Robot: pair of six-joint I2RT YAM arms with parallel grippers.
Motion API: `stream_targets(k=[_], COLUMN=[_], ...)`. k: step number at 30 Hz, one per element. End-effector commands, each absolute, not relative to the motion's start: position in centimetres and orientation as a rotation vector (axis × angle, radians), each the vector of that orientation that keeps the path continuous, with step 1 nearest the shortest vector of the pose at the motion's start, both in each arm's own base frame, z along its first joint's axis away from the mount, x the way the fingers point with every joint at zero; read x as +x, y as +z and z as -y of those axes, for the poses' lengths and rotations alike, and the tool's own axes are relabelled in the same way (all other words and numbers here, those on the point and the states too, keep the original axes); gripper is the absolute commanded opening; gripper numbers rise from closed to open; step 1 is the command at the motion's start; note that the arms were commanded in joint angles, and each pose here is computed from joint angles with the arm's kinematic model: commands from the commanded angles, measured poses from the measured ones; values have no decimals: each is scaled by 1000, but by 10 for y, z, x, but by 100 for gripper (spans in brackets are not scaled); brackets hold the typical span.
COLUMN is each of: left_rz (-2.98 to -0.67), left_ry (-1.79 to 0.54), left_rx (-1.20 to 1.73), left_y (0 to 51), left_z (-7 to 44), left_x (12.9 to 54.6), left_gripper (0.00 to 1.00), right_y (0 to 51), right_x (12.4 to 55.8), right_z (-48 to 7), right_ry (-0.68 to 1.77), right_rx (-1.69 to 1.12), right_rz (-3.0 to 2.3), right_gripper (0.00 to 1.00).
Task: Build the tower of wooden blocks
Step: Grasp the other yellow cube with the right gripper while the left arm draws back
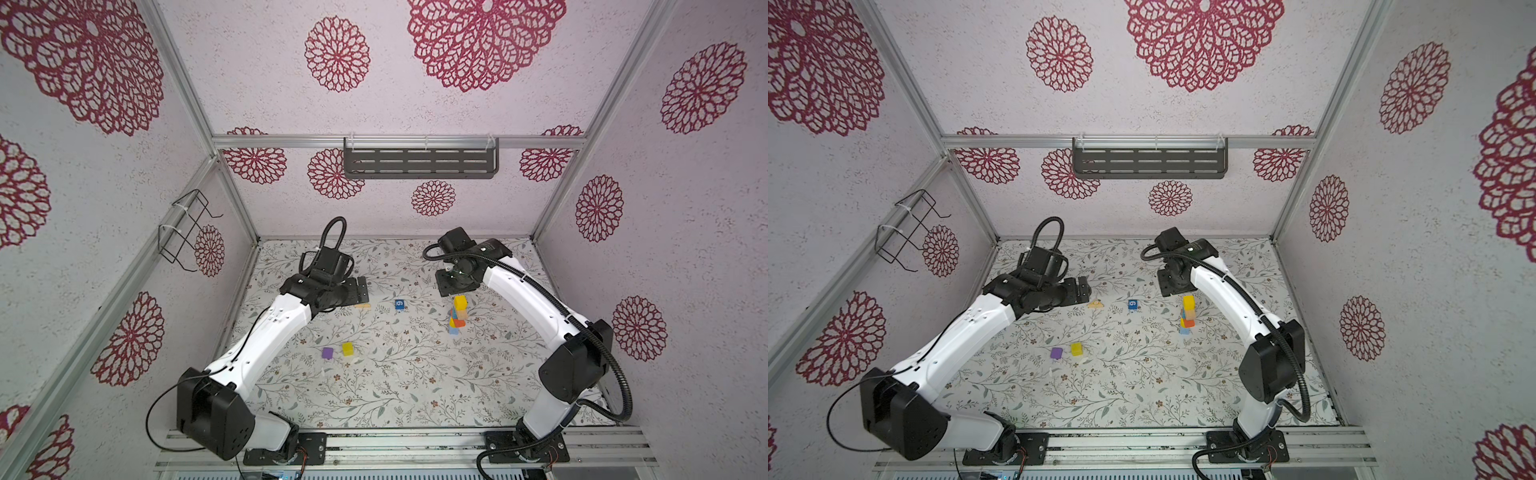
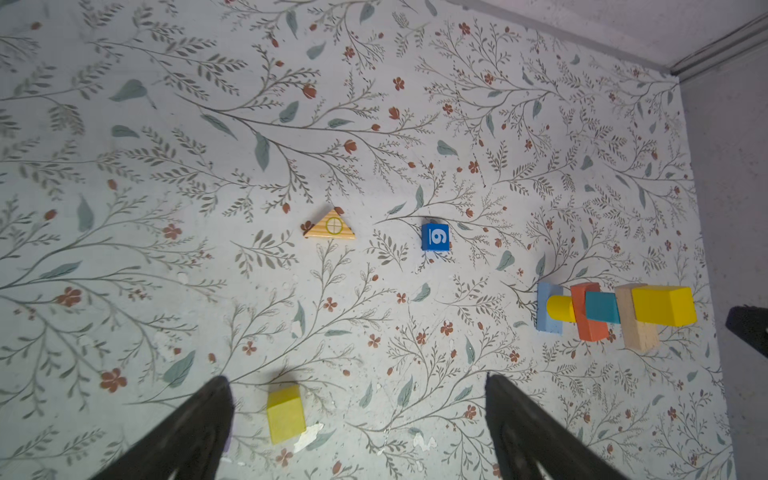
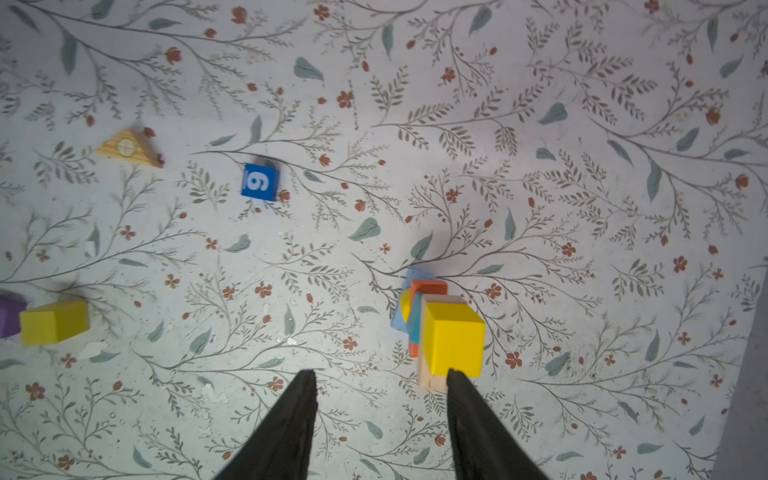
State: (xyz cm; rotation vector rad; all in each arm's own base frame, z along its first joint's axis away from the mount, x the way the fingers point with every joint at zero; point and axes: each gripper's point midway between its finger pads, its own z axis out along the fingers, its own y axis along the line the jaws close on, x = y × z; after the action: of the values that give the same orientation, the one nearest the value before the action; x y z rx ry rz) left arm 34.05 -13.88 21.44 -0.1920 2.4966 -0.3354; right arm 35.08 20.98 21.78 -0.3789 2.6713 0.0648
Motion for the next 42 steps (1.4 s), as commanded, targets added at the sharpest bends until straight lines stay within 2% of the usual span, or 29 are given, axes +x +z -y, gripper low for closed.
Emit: stream_targets(k=[1, 11, 21, 31, 42], left_rz=[-2477, -2452, -2387, -2340, -2331], left_ry=[-287, -227, -221, -223, -296], left_rx=[-252, -468, -600, -559, -534], left_y=[225, 216, 219, 235, 234], left_z=[111, 48, 12, 3, 10], left_x=[324, 269, 241, 235, 237], left_gripper=[97, 97, 97, 97, 97], right_y=[216, 176, 120, 86, 67], right_x=[342, 322, 285, 255, 254], right_z=[-237, -353, -445, -475, -479], right_ry=[61, 183, 361, 367, 295], right_rx=[-432, -622, -666, -666, -641], right_rz=[-2681, -2683, -2698, -2739, -2776], right_gripper=[54, 54, 55, 62, 63])
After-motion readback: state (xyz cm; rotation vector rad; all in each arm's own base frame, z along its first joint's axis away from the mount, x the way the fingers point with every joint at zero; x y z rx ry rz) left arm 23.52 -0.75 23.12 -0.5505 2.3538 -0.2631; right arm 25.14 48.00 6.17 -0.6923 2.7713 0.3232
